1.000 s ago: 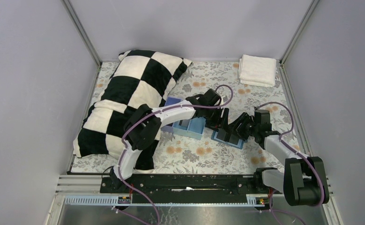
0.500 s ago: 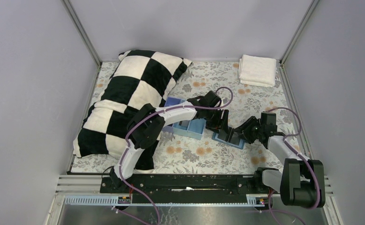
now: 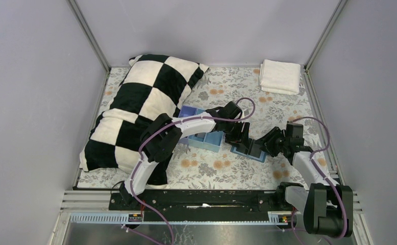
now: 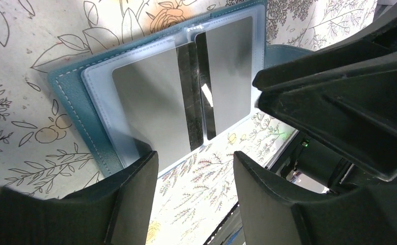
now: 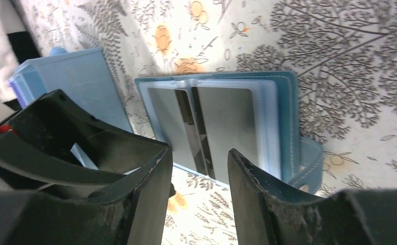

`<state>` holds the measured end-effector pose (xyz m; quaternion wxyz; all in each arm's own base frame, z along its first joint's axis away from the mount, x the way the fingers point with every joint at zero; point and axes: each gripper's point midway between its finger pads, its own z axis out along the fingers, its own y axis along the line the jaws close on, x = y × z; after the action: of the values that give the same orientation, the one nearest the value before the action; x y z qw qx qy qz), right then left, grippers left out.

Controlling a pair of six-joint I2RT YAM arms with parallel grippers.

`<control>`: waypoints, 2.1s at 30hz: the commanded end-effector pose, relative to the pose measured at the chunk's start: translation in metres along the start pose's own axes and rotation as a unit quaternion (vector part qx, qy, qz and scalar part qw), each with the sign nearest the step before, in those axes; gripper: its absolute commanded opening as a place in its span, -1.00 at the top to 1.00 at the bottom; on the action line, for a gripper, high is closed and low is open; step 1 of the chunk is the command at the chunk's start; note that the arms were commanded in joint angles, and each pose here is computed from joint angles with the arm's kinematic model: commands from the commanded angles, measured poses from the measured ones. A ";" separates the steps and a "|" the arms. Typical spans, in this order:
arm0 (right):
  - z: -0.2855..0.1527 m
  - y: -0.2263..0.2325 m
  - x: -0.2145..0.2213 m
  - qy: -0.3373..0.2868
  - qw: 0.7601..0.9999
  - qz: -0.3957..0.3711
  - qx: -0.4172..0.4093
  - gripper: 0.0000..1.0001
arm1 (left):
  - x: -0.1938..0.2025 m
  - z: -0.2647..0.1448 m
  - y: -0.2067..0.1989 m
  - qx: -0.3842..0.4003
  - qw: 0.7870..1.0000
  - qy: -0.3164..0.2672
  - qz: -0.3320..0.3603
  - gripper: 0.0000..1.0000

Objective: Take the credit cards out of the card holder
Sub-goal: Remove the credit card from the card holder.

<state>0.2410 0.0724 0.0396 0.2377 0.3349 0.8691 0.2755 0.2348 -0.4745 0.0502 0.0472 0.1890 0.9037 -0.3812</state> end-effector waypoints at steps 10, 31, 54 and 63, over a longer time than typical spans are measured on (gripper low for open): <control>0.011 0.038 0.001 0.039 0.994 0.023 -0.097 0.06 | -0.030 -0.013 -0.010 0.009 0.999 -0.040 0.017 -0.18; 0.033 0.002 0.026 0.061 0.995 0.055 -0.065 0.16 | -0.023 -0.003 0.011 -0.006 1.000 -0.025 0.001 -0.15; 0.038 0.009 0.035 0.085 0.989 0.058 -0.110 0.51 | -0.010 0.006 0.022 -0.007 1.000 -0.006 -0.006 -0.13; 0.037 0.006 0.037 0.088 0.989 0.054 -0.103 1.00 | -0.008 0.004 0.020 -0.006 1.000 -0.007 -0.005 -0.12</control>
<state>0.2485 0.1135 0.0129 0.1878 0.3311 0.8281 0.4115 0.2529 -0.4678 0.0432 0.0535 0.1768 0.9059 -0.3811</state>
